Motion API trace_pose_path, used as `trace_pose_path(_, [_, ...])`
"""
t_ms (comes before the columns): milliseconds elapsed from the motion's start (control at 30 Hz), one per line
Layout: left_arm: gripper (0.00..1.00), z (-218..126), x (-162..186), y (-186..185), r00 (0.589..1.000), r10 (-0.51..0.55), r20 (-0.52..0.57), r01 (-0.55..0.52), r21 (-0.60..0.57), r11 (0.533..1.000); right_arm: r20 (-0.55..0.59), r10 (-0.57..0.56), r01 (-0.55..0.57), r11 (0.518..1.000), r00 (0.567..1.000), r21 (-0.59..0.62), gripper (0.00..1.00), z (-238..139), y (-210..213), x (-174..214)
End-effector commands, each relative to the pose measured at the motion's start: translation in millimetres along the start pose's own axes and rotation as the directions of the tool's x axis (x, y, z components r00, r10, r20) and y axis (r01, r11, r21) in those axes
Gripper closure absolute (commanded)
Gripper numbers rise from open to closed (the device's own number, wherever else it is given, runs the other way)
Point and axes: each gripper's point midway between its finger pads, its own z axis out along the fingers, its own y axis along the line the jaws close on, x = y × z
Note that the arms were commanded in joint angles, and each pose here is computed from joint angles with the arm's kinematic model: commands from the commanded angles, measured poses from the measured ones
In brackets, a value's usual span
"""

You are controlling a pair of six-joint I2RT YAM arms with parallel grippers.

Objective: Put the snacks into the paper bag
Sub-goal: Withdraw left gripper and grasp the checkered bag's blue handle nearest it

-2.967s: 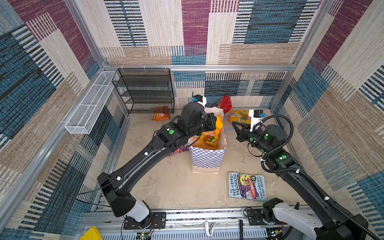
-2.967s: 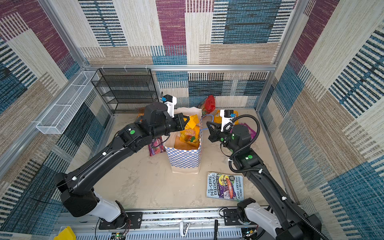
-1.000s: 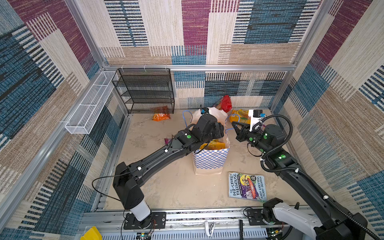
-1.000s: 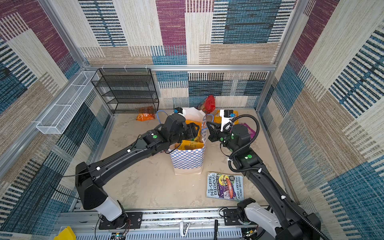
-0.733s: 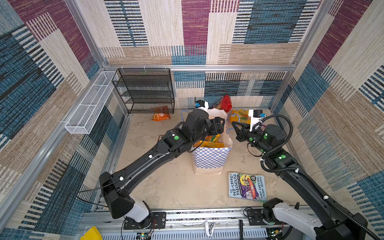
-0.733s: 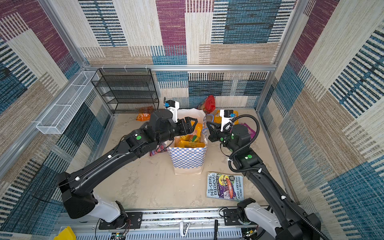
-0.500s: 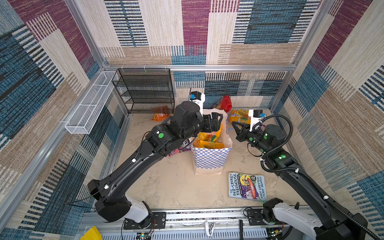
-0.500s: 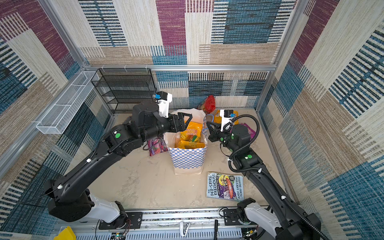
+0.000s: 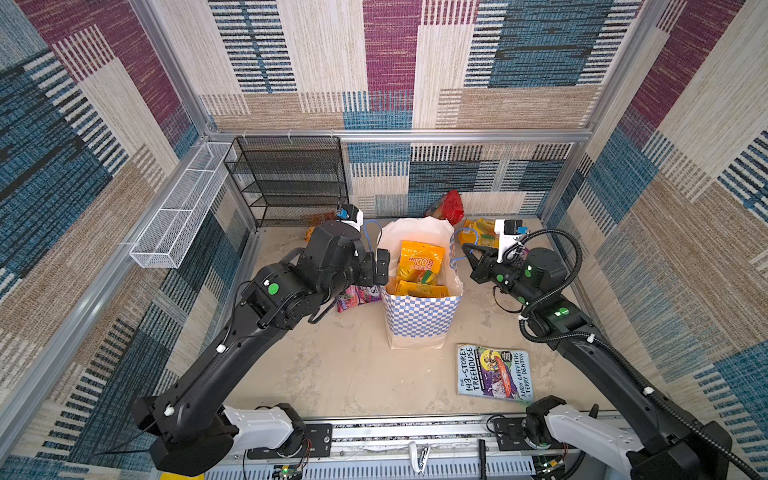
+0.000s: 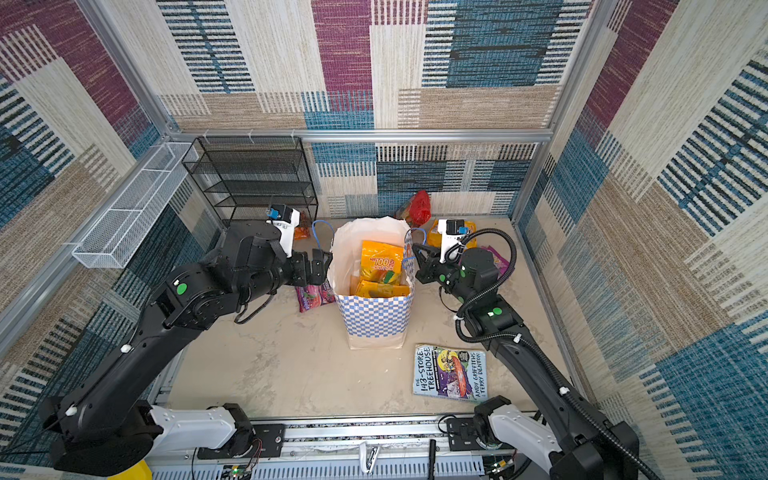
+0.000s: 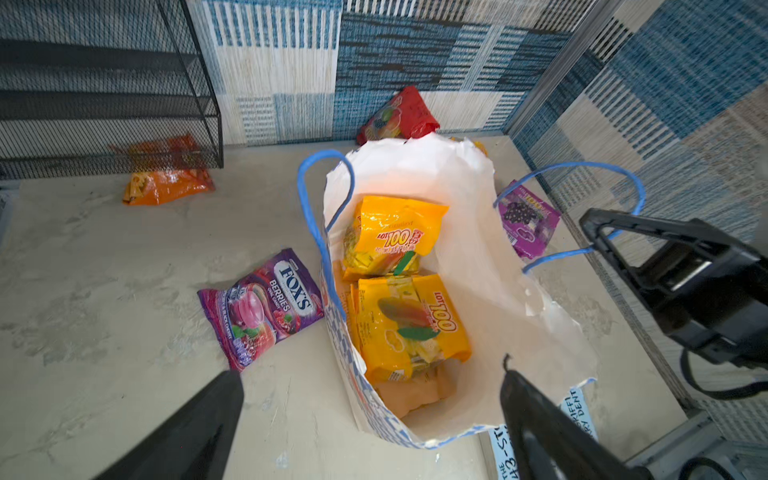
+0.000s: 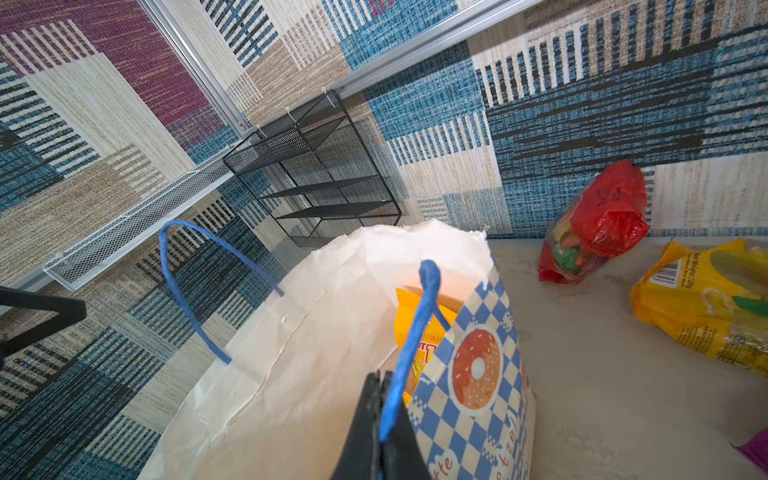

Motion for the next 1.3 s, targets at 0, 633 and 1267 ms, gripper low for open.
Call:
trace_pose_path(0, [0.01, 21.2, 2.6, -9.7, 0.995, -0.080, -0.062, 0.085, 0.089, 0.992, 0.027, 0.001, 0.000, 1.000, 1.000, -0.012, 1.00, 0.6, 2.4, -5.7])
trace_pose_path(633, [0.77, 117.6, 42.3, 25.0, 0.941, -0.118, -0.318, 0.085, -0.116, 0.990, 0.029, -0.002, 0.001, 1.000, 1.000, 0.007, 1.00, 2.2, -2.2, -4.2])
trace_pose_path(1267, [1.00, 130.3, -3.3, 55.0, 0.933, -0.251, -0.259, 0.255, -0.019, 0.967, 0.065, 0.015, -0.012, 0.998, 0.998, -0.059, 1.00, 22.7, 9.2, -23.1])
